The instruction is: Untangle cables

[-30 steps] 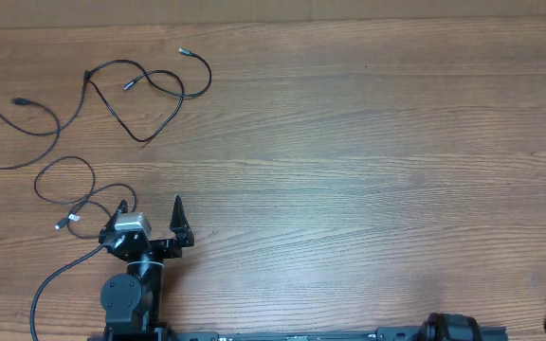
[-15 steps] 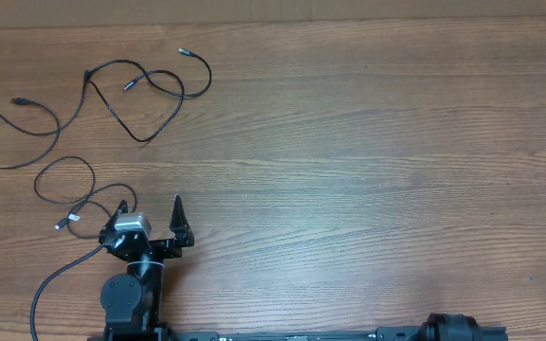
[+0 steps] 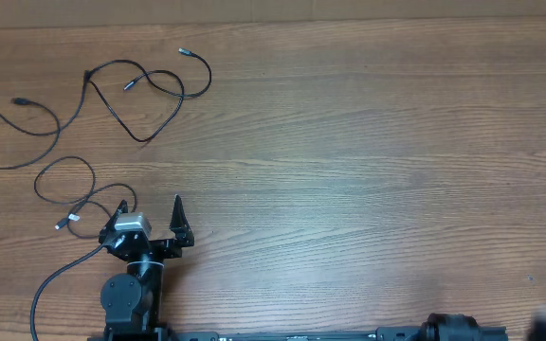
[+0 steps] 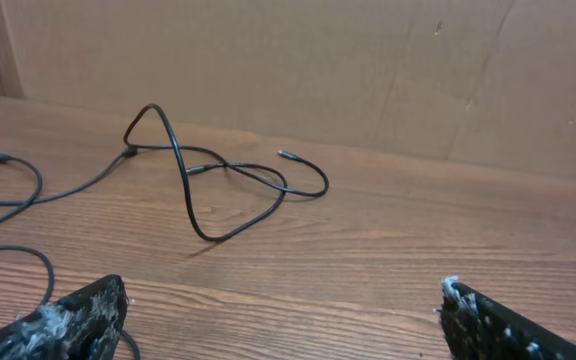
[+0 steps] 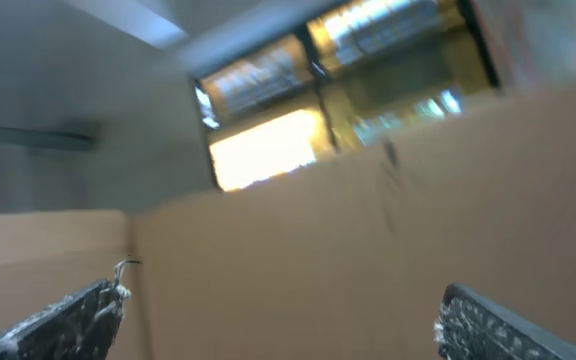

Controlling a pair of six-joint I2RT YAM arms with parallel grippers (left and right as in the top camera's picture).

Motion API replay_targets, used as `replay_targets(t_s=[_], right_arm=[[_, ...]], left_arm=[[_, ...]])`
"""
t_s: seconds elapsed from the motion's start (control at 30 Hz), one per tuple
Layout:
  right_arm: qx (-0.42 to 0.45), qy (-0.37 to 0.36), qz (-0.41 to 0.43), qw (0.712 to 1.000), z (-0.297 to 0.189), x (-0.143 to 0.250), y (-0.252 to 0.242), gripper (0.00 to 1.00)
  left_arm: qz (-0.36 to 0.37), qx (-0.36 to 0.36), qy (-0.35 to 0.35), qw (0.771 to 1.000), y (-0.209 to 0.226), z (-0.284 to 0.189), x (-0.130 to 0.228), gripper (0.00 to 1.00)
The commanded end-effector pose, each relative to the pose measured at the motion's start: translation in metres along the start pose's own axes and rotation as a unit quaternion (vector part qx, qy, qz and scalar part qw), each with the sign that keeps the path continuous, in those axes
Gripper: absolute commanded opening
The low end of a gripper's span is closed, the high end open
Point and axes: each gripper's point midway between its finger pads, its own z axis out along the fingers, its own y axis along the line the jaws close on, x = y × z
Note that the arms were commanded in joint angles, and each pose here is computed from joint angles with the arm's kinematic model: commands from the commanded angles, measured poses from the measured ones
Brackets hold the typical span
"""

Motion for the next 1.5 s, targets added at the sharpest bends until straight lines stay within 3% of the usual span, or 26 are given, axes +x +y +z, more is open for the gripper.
replay_targets(t_s=[0.0, 0.2, 0.73, 1.1, 1.47], right_arm=[[0.075, 0.001, 0.008, 0.997, 0.008, 0.013, -0.036, 1.00], [0.195, 0.042, 0.018, 0.980, 0.022, 0.073, -0.110, 1.00], [0.284, 0.164, 0.035, 0.944, 0.018, 0.241, -0.213, 1.00], [0.290, 0.177, 0.036, 0.940, 0.008, 0.285, -0.233, 1.00], [0.266, 0.132, 0.031, 0.954, -0.017, 0.307, -0.237, 1.00]], left_arm=[[0.011, 0.005, -0.001, 1.000, -0.001, 0.000, 0.000, 1.00], [0.011, 0.005, -0.001, 1.000, -0.002, 0.000, 0.000, 1.00], [0.011, 0.005, -0.001, 1.000, -0.002, 0.000, 0.000, 1.00], [0.011, 0.005, -0.001, 1.000, -0.002, 0.000, 0.000, 0.99], [0.011, 0.005, -0.001, 1.000, -0.001, 0.000, 0.000, 1.00]])
